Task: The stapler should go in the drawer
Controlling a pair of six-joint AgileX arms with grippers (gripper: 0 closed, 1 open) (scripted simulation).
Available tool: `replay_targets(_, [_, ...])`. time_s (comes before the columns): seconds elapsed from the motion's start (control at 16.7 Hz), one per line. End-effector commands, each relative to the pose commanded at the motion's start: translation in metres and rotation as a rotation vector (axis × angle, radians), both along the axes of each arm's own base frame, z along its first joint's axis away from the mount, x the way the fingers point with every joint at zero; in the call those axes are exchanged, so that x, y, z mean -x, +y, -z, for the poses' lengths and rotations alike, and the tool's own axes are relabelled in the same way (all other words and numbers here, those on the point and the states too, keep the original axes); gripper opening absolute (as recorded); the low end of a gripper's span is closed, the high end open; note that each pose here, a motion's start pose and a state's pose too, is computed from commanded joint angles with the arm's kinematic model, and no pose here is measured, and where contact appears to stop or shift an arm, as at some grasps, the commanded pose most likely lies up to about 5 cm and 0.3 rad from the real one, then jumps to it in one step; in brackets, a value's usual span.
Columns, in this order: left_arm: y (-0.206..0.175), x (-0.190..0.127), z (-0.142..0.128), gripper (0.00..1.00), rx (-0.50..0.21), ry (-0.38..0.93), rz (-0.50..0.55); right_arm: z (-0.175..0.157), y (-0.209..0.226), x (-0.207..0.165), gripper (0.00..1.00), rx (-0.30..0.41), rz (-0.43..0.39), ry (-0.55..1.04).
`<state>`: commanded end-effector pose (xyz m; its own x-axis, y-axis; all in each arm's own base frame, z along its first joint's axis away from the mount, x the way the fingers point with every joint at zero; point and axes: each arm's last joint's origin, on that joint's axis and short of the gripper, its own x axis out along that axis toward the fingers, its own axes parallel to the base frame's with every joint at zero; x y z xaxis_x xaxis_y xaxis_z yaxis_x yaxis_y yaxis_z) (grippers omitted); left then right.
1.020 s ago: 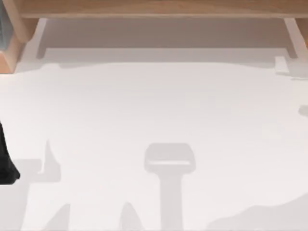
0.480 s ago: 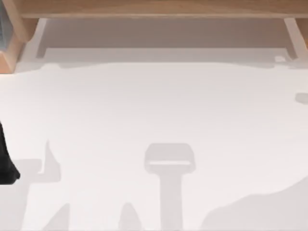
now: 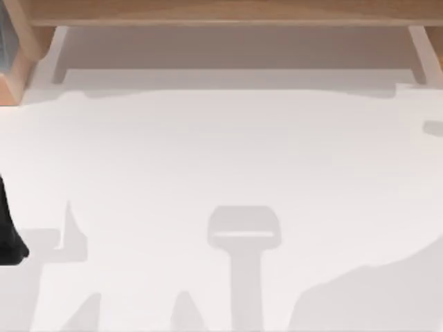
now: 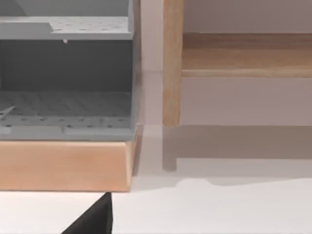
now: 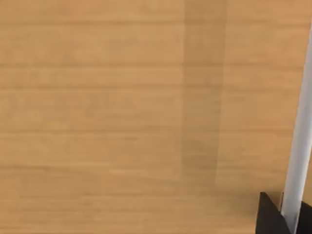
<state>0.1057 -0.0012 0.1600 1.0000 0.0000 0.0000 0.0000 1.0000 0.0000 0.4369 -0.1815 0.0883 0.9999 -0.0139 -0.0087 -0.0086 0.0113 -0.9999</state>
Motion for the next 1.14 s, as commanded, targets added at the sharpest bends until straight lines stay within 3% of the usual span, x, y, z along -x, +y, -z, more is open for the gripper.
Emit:
replay_targets(0.78, [0.0,0.0,0.0,1.0,0.0,0.0,0.0,0.0,0.0,0.0,0.98,0.0,0.0,0.0])
replay_targets(1.14, [0.0,0.0,0.0,1.0,0.0,0.0,0.0,0.0,0.0,0.0,1.0,0.0,0.0,0.0])
